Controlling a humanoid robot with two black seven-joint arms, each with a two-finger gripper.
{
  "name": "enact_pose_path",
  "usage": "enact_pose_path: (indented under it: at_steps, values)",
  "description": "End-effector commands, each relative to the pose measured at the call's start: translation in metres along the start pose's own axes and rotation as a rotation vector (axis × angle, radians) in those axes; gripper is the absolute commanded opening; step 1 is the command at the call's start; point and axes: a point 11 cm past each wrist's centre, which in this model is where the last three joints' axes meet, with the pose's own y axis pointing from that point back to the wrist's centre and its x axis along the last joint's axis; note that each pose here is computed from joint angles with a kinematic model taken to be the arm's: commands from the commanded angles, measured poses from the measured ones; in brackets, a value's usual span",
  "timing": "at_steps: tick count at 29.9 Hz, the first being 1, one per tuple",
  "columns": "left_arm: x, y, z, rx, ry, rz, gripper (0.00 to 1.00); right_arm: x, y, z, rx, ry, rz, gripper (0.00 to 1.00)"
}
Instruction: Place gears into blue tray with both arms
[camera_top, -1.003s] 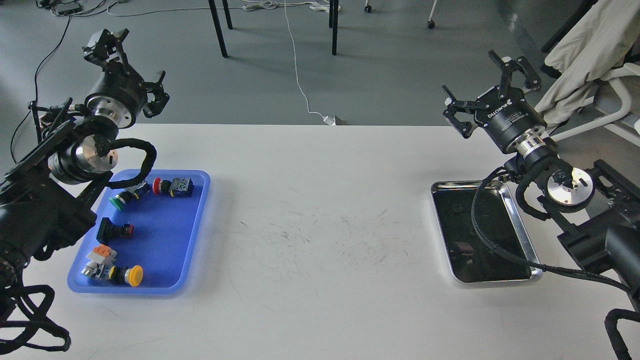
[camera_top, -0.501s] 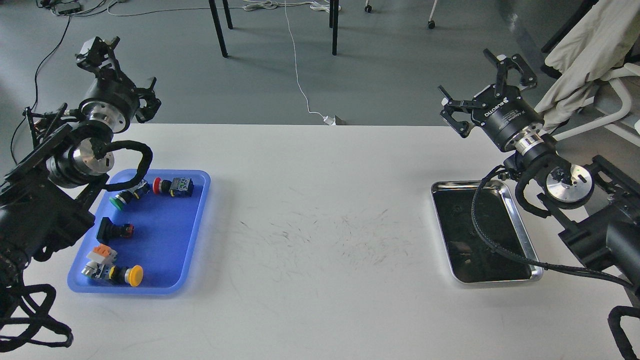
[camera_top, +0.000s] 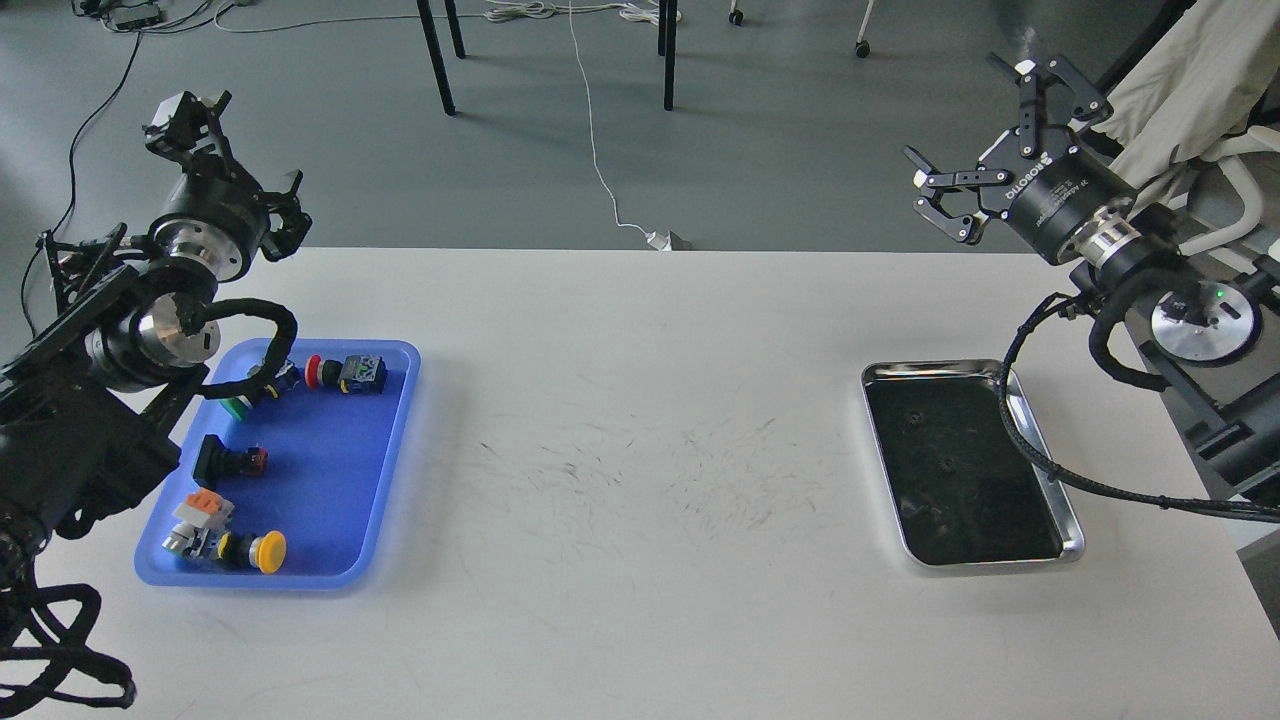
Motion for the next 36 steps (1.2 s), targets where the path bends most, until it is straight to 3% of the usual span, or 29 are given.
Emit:
enact_pose_path:
  at_steps: [1,7,16,20,28,36]
  values:
    - [-0.002,-0.001,0.002,-0.007,0.000,-0.004,0.98,-0.027,-0.013,-0.003,-0.226,0.310,-0.061,0.99]
    - [0.003,0.001,0.017,-0.018,-0.022,-0.012,0.98,-0.059,-0.027,0.017,-0.624,0.741,-0.139,0.99]
    - [0.010,0.002,0.027,-0.043,-0.031,-0.002,0.98,-0.063,-0.018,0.034,-0.973,1.173,-0.202,0.99]
    - [0.009,0.002,0.027,-0.043,-0.030,-0.003,0.98,-0.062,-0.003,0.058,-1.069,1.190,-0.255,0.99]
    - [0.005,0.002,0.021,-0.036,-0.023,-0.008,0.98,-0.021,0.038,0.070,-1.235,1.271,-0.234,0.99]
    - [0.009,0.003,0.021,-0.036,-0.033,0.000,0.98,-0.009,0.040,0.095,-1.270,1.316,-0.233,0.97]
